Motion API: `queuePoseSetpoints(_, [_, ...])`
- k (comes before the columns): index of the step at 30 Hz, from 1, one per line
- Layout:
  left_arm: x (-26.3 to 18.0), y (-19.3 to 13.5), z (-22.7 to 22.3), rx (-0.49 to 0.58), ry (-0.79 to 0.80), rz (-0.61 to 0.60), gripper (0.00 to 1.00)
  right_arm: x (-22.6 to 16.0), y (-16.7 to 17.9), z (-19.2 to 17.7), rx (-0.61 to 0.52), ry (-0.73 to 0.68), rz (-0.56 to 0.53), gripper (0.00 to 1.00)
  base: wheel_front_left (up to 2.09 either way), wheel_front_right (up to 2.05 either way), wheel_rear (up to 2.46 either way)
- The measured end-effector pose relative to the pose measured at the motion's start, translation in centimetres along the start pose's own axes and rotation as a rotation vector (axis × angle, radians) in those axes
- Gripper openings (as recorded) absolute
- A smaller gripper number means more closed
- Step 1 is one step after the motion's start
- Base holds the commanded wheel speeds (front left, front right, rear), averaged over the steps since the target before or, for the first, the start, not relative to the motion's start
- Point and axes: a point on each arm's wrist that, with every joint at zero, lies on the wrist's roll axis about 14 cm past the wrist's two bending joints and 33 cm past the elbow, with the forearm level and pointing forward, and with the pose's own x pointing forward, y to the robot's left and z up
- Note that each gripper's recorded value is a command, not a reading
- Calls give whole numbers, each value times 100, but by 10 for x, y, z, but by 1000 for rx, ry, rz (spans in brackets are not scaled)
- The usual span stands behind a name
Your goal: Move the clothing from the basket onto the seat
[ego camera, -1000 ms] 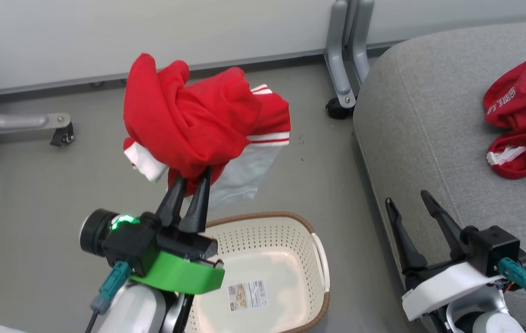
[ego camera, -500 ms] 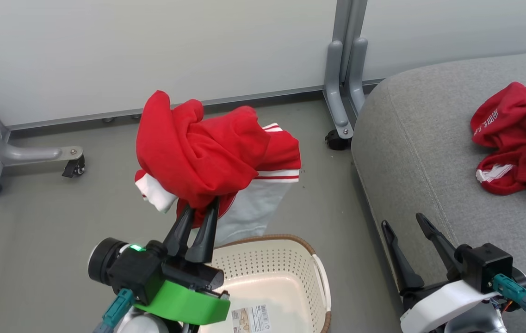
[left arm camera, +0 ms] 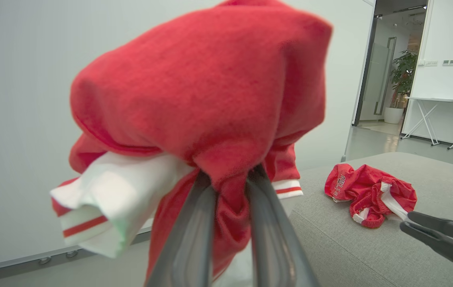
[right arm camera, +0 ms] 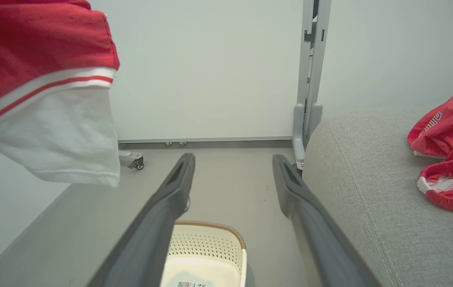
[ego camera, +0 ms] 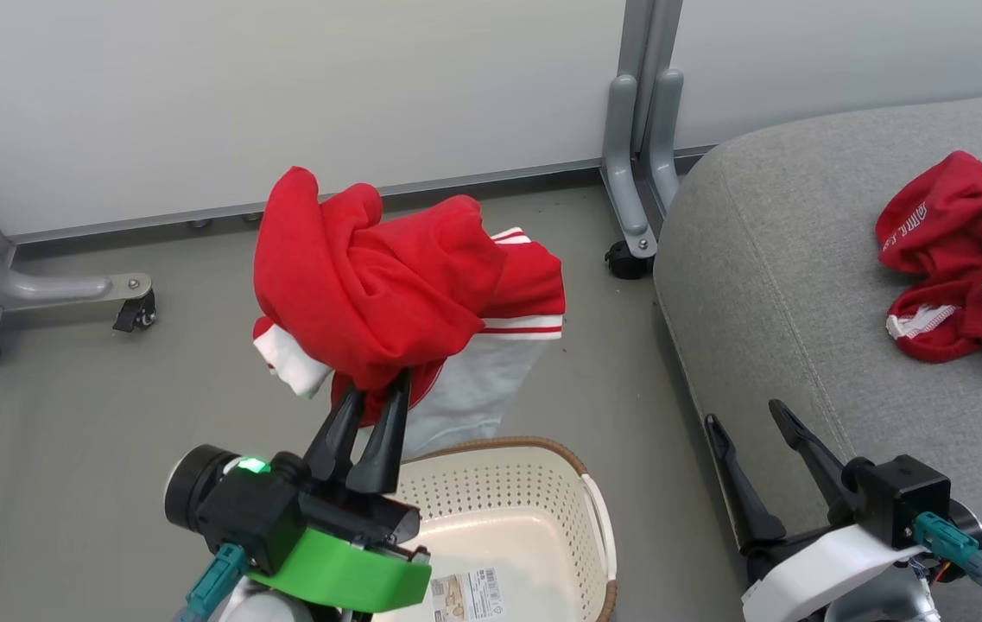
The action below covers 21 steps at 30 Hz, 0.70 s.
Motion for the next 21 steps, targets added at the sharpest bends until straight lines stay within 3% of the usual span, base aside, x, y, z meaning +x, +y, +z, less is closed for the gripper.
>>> queuePoseSetpoints(7, [0,-1,1,-9,-3,-3,0,1,14,-7,-17,31,75,100,0,0,0])
queuePoseSetpoints(21, [5,0,-2,-22,-2,-12,0,44,64,-8,-128,52,412,100,0,0,0])
